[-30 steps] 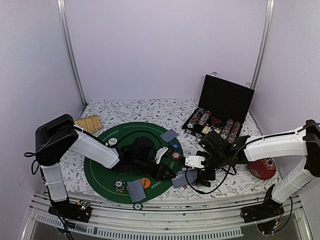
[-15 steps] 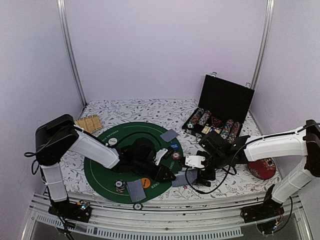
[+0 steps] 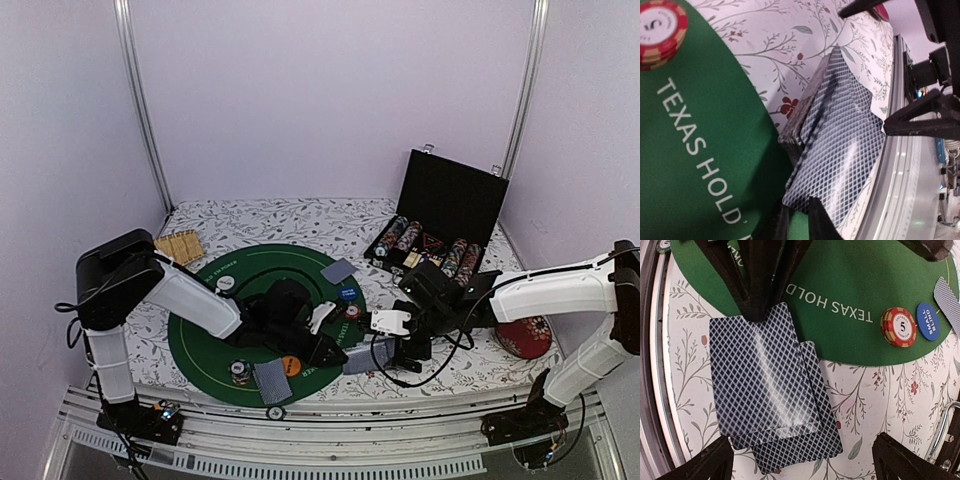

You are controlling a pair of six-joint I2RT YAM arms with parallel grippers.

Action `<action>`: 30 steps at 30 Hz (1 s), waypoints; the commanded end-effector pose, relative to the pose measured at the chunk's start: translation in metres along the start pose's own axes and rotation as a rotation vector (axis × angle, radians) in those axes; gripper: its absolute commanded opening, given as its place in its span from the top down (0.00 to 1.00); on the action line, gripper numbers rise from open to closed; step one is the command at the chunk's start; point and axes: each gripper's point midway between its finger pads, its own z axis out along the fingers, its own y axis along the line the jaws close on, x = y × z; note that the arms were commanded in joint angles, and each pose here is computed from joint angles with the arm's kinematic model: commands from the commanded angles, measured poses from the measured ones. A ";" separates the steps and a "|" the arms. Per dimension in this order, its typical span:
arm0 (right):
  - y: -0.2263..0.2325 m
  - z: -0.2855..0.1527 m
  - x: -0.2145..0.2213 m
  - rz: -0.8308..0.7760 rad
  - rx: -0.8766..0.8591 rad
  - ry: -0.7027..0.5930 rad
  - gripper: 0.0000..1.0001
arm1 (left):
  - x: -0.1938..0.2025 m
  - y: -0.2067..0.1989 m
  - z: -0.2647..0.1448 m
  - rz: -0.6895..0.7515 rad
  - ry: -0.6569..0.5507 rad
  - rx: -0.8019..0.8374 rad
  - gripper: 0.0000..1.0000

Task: Distribute texas hold em gaming equipment
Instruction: Pick up the poker card from the face-down deck piles, then pass from the left arm to the right

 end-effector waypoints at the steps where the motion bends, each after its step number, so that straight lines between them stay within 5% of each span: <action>1: -0.006 -0.007 -0.008 0.009 0.016 -0.026 0.01 | -0.007 0.000 0.003 0.005 -0.016 0.019 0.93; 3: -0.006 -0.008 -0.008 0.012 0.019 -0.026 0.01 | -0.008 -0.002 0.001 0.007 -0.019 0.022 1.00; 10: -0.024 -0.024 -0.019 0.043 0.100 -0.081 0.01 | -0.017 -0.014 -0.017 0.074 -0.063 0.027 1.00; 20: -0.056 -0.110 -0.072 0.221 0.126 -0.448 0.01 | -0.035 -0.046 -0.041 0.274 -0.158 0.098 1.00; 27: -0.042 -0.140 -0.102 0.295 -0.075 -0.620 0.01 | -0.057 -0.078 -0.085 0.443 -0.346 0.130 1.00; 30: -0.036 -0.136 -0.109 0.291 -0.144 -0.627 0.08 | -0.062 -0.087 -0.106 0.496 -0.419 0.120 1.00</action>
